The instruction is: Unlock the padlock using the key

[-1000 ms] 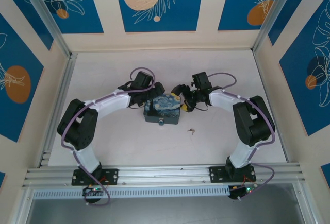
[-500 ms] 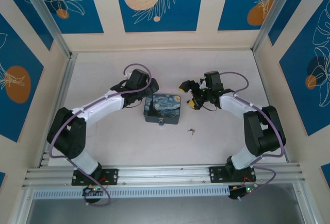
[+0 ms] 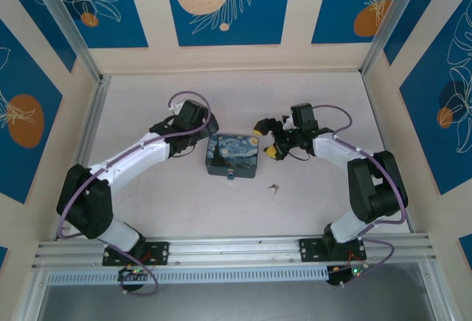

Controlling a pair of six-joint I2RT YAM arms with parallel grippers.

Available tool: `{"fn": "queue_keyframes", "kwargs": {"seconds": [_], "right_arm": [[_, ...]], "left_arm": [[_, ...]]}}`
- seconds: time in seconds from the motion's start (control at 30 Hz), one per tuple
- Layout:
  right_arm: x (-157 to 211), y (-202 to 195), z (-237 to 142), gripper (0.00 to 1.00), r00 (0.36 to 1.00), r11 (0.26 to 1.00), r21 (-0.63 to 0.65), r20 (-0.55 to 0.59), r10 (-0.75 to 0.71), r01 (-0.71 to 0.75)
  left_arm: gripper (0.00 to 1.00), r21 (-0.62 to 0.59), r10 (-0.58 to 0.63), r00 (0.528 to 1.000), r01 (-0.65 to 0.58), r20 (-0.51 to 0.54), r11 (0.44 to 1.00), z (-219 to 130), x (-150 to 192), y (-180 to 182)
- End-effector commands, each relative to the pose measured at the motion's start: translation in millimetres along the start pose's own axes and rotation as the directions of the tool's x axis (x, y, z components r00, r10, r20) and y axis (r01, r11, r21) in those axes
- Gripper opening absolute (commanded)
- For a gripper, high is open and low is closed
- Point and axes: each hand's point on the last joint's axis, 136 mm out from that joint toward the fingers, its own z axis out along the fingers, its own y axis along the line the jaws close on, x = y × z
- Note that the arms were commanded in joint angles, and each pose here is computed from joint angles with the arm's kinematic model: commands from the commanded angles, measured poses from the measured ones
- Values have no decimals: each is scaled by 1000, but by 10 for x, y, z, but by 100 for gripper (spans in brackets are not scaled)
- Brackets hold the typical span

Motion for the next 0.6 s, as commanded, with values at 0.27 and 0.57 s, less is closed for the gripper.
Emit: {"fn": "queue_keyframes", "kwargs": {"seconds": [0.27, 0.57], "right_arm": [[78, 204, 129, 89, 1000, 1000, -18, -10, -6, 5], [42, 225, 255, 87, 1000, 1000, 5, -6, 2, -2]], "left_arm": [[100, 104, -77, 990, 89, -114, 991, -116, 385, 83], [100, 142, -88, 990, 104, -114, 984, -274, 460, 181]]}}
